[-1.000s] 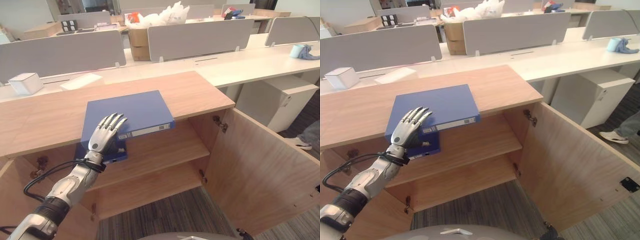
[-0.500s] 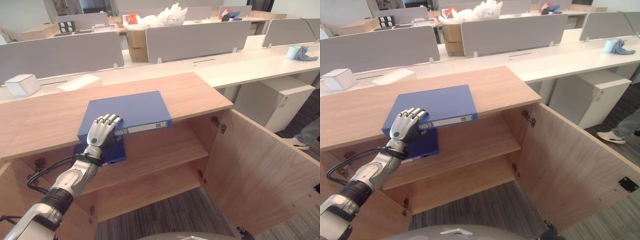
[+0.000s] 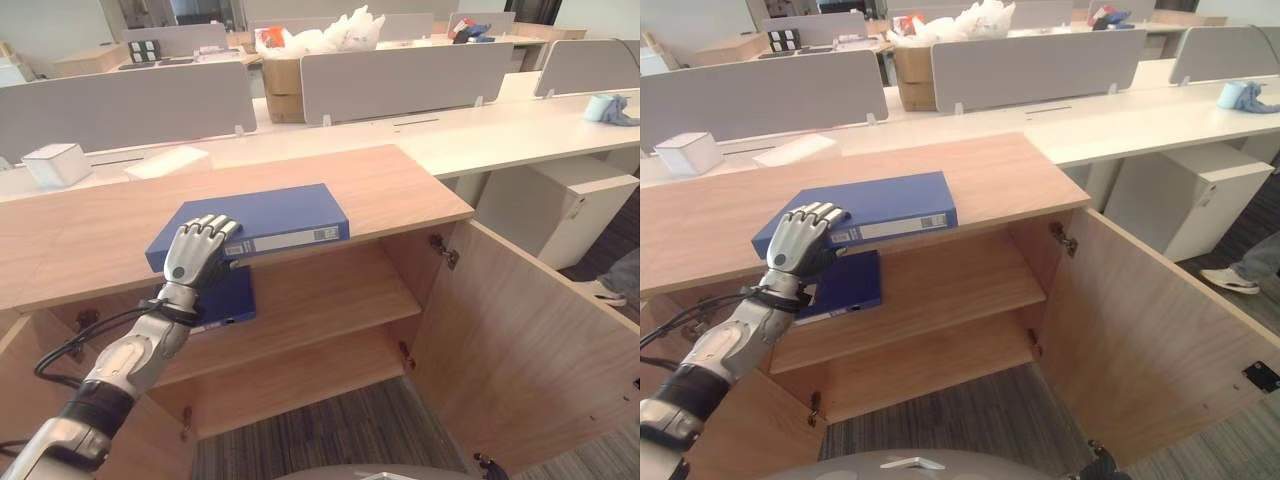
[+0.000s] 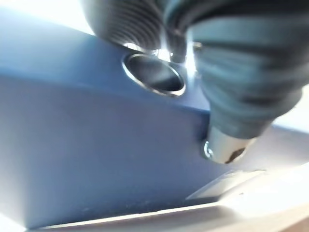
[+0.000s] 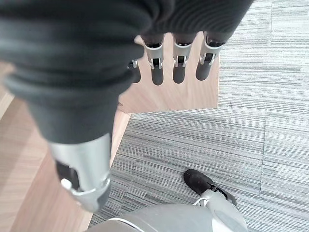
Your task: Put the empty folder in the office cabinet
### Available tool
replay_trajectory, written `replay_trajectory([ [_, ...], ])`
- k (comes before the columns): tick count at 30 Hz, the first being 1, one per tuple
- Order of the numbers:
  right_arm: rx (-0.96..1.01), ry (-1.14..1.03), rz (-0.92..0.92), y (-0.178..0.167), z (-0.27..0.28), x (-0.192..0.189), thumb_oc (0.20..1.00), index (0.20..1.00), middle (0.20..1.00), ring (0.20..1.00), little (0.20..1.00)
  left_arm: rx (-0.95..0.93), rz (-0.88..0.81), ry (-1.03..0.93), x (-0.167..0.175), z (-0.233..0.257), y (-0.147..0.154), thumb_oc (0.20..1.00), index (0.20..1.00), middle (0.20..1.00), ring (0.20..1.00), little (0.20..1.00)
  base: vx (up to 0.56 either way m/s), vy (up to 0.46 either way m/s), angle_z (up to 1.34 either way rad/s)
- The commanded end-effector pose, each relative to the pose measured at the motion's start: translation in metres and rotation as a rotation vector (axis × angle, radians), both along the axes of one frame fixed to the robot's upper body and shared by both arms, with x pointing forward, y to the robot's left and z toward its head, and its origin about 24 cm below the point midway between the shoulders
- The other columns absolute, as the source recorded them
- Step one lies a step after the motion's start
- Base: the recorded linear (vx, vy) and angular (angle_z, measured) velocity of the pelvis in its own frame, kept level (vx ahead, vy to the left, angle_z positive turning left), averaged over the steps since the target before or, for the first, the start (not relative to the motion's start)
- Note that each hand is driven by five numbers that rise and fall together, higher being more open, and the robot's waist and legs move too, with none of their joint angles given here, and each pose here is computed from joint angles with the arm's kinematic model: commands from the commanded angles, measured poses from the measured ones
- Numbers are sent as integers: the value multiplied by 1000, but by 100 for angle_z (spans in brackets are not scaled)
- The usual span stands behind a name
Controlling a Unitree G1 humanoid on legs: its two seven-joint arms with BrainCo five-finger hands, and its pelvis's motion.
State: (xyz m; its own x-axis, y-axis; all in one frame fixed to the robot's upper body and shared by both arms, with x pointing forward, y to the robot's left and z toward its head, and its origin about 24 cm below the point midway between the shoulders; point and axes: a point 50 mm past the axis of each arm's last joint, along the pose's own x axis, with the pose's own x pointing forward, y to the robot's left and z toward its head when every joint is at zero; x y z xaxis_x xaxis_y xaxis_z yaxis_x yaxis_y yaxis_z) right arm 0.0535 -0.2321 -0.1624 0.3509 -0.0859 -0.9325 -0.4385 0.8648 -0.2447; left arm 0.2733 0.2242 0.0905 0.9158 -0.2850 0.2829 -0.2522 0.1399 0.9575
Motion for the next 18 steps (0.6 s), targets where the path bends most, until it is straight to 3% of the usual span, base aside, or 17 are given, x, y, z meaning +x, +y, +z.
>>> replay_trajectory([
  [1,-8,-81,13,1,4,33,1000,1000,1000,1000,1000,-128,4,-190,13,55,14,200,200,200,200,200,-10,13,14],
  [10,0,-51,51,1,4,32,1000,1000,1000,1000,1000,-553,-263,-442,-17,130,-1,200,200,200,200,200,-12,22,10],
  [14,6,-50,79,1,4,35,1000,1000,1000,1000,1000,-688,-363,-495,-27,148,-2,200,200,200,200,200,-10,29,8],
  [18,14,-77,150,3,8,47,1000,1000,1000,1000,1000,-965,-568,-487,-37,163,-6,200,200,200,200,200,-10,35,13],
])
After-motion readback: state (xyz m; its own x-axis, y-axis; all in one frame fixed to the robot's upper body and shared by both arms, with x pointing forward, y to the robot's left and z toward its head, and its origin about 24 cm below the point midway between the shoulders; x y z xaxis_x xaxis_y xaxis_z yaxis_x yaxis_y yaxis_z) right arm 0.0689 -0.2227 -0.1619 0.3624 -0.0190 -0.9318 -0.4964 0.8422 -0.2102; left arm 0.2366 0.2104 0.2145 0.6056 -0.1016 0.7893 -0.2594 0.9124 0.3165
